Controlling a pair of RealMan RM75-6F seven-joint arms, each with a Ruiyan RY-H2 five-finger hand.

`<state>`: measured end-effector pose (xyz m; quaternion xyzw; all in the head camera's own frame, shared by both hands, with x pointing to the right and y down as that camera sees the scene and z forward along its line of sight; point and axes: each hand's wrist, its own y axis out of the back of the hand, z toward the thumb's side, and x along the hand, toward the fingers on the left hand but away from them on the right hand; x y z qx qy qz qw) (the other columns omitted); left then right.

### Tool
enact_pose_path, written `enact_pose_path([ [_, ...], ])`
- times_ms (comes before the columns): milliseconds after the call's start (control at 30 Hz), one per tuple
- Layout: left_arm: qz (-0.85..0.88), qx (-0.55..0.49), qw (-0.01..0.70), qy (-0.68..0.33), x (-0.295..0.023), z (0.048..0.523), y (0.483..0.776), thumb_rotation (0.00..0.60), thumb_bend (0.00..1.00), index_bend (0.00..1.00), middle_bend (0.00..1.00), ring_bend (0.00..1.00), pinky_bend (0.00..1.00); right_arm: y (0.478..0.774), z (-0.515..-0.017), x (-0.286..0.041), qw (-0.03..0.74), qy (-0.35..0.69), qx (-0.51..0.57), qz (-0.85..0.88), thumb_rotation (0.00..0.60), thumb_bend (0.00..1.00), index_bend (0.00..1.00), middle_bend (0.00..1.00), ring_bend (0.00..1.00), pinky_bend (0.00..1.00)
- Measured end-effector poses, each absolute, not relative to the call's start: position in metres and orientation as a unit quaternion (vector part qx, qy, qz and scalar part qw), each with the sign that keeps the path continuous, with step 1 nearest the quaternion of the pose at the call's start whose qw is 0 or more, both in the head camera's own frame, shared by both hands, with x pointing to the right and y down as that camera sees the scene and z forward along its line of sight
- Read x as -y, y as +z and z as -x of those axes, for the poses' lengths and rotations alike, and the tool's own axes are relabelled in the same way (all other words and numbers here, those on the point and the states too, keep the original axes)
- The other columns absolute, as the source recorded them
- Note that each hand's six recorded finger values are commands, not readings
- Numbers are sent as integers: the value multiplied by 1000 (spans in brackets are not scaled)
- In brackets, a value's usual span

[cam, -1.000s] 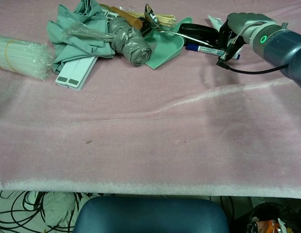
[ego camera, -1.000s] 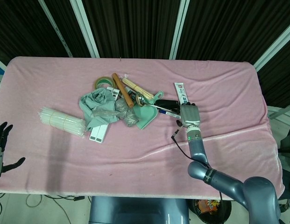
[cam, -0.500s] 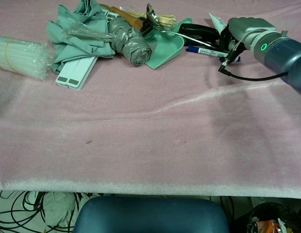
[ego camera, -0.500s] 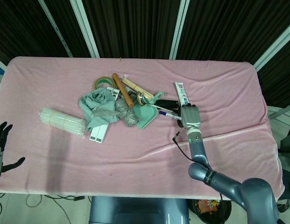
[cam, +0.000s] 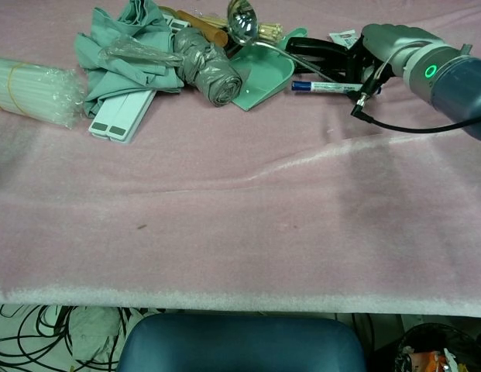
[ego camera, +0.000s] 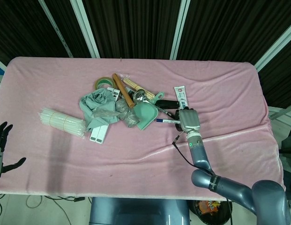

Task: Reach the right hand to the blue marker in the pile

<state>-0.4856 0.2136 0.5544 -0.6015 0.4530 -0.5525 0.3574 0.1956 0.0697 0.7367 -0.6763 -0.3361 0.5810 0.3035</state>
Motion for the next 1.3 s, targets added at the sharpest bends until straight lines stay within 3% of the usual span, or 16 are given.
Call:
enact_pose_path([
  [300, 609, -460, 357, -539, -213, 482, 552, 600, 0, 0, 0, 0, 0, 660, -174, -59, 334, 490, 386, 707, 600, 580, 685, 636, 361, 349],
  [567, 620, -462, 359, -522, -213, 478, 549, 600, 0, 0, 0, 0, 0, 604, -189, -68, 343, 449, 429, 705, 600, 581, 685, 634, 362, 348],
  [967, 640, -459, 366, -496, -214, 473, 542, 600, 0, 0, 0, 0, 0, 563, -223, -117, 321, 406, 469, 716, 600, 580, 685, 630, 361, 348],
  [1300, 648, -449, 375, -488, -217, 470, 539, 600, 0, 0, 0, 0, 0, 553, -242, -171, 299, 386, 461, 741, 600, 580, 685, 629, 361, 348],
])
